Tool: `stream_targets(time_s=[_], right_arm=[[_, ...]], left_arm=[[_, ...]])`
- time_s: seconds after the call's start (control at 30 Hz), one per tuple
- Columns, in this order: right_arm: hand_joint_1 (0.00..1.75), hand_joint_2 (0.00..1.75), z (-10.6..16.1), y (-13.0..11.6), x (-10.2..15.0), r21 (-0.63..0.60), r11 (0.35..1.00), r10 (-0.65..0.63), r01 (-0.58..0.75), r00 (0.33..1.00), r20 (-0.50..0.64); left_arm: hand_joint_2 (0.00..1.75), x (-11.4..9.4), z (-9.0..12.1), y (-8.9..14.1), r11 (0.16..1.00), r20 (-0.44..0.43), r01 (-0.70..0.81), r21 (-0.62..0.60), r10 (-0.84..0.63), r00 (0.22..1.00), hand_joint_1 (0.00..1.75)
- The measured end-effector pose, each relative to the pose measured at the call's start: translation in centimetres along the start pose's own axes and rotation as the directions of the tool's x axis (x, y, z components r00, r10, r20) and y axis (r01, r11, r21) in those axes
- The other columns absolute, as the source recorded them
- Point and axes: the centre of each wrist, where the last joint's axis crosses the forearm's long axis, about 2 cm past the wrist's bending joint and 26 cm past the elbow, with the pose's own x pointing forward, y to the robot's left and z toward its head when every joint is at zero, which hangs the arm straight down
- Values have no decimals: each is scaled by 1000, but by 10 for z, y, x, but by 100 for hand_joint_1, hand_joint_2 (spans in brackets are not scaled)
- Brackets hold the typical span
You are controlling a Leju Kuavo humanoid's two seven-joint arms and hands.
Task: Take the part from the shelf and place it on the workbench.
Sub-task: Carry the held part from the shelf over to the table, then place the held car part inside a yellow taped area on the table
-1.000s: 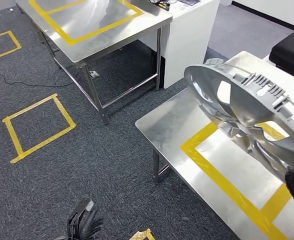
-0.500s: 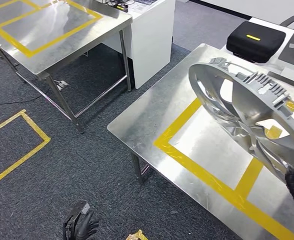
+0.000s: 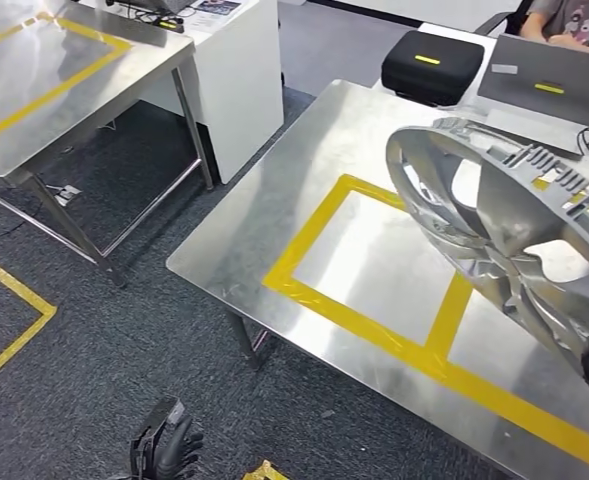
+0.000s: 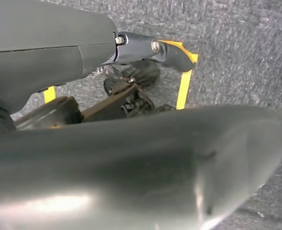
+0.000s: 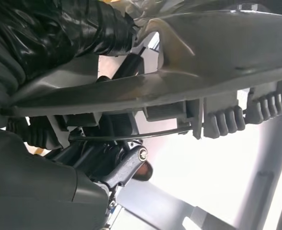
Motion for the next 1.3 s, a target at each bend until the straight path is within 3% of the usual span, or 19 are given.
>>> stream_targets(time_s=[1.3], right_arm=[[175,175,-4,1,-1,-13,1000,17,-17,1000,-27]], left_arm=[[0,-3,0,-6,1000,6,-14,-9,14,1000,0]])
